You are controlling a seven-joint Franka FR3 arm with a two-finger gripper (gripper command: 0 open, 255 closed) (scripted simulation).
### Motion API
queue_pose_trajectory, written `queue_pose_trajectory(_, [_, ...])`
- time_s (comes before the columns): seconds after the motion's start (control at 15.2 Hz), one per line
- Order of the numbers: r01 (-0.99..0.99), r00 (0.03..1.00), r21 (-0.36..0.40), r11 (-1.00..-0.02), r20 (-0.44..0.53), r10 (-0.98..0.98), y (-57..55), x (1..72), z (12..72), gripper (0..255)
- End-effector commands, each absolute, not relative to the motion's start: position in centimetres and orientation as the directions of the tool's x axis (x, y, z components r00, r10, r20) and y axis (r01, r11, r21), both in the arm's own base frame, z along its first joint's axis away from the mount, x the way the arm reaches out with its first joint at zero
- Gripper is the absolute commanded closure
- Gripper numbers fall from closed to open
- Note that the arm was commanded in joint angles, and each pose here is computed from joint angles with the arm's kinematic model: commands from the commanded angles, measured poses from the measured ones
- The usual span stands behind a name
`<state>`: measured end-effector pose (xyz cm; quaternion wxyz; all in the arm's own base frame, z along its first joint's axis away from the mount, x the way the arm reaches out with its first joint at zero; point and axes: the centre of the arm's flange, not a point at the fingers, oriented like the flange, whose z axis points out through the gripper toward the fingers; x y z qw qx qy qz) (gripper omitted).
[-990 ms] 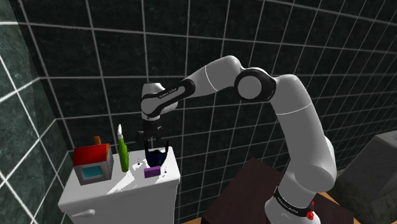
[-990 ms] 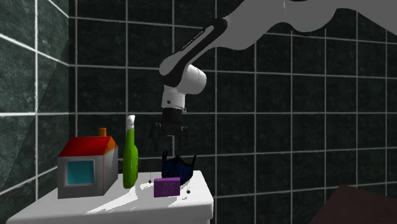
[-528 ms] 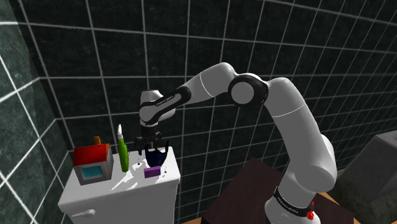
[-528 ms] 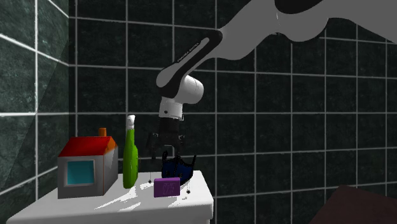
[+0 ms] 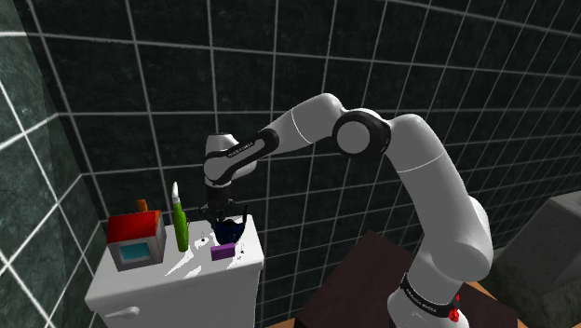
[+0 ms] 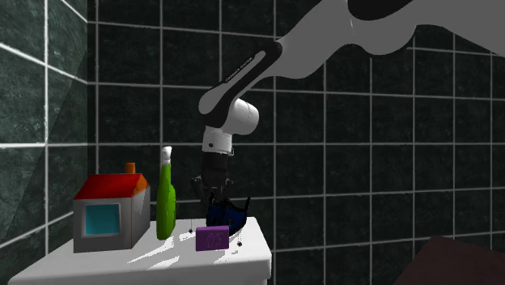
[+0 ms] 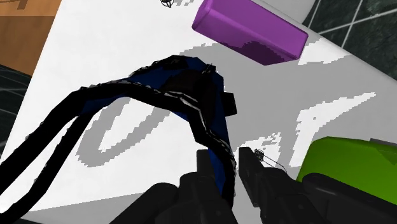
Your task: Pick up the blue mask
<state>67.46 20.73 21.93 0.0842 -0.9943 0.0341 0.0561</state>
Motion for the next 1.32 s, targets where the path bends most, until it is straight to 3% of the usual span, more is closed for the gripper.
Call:
queue_pose_trajectory(0.0, [-0.077, 0.991, -0.164, -0.983, -0.118, -0.058, 20.8, 67.5, 21.9, 255])
queue_pose_trajectory(1.25, [-0.077, 0.991, -0.164, -0.983, -0.118, -0.058, 20.8, 67.5, 29.8, 255])
